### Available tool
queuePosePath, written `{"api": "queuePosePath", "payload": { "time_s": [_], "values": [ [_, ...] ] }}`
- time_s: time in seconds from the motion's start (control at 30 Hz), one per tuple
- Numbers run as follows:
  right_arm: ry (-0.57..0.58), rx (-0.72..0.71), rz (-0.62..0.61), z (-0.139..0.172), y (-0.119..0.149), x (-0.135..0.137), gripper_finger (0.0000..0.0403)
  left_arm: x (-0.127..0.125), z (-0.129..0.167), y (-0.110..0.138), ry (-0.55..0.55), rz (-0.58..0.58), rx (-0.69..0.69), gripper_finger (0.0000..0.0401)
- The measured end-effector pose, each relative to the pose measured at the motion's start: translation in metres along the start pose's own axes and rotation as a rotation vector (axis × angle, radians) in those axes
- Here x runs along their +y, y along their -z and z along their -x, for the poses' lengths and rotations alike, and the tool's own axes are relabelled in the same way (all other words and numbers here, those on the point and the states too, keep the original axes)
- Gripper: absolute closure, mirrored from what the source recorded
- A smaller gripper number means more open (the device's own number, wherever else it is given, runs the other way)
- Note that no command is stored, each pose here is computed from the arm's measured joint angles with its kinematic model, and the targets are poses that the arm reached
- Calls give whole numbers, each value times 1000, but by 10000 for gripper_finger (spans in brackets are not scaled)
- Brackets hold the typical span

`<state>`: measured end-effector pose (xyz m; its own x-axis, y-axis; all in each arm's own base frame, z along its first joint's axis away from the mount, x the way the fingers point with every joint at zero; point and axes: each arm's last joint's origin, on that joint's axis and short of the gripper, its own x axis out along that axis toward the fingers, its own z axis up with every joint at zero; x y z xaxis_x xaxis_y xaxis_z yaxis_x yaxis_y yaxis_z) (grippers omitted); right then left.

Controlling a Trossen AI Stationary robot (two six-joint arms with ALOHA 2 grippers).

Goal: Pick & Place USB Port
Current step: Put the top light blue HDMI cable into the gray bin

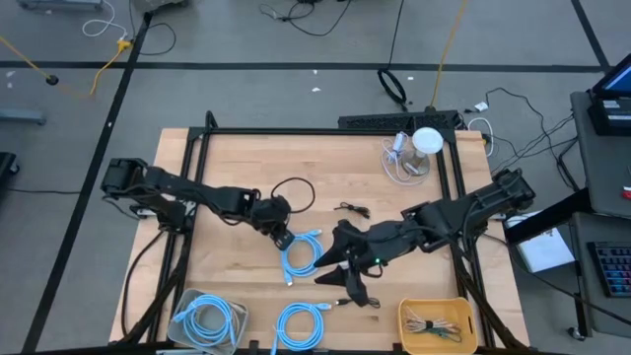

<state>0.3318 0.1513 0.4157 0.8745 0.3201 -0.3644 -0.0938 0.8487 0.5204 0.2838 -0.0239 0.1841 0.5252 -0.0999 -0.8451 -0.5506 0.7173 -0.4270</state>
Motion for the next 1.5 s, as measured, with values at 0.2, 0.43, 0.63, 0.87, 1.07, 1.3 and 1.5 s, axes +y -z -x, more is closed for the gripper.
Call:
{"api": "queuePosePath", "payload": {
  "time_s": [0.2, 0.43, 0.63, 0.87, 1.07, 1.3, 1.5],
  "values": [
    [-12, 2, -20, -5, 4, -2, 232, -14, 13, -7, -27, -23, 117, 318],
    [-40, -16, -22, 3, 0, 1, 232, -27, 11, -8, -218, -112, 194, 186],
    [-33, -37, -24, 9, -1, 4, 232, -27, -7, -13, -217, -79, 182, 146],
    [-24, -49, -22, 11, 0, 6, 232, -28, -29, -13, -182, -86, 205, 175],
    [-24, -48, -21, 11, 0, 7, 232, -29, -43, -12, -160, -98, 215, 211],
    [-24, -49, -20, 11, 0, 7, 232, -27, -61, -3, -197, -125, 262, 232],
    [-24, -48, -18, 11, 0, 7, 232, -27, -65, 1, -225, -112, 267, 303]
  ]
}}
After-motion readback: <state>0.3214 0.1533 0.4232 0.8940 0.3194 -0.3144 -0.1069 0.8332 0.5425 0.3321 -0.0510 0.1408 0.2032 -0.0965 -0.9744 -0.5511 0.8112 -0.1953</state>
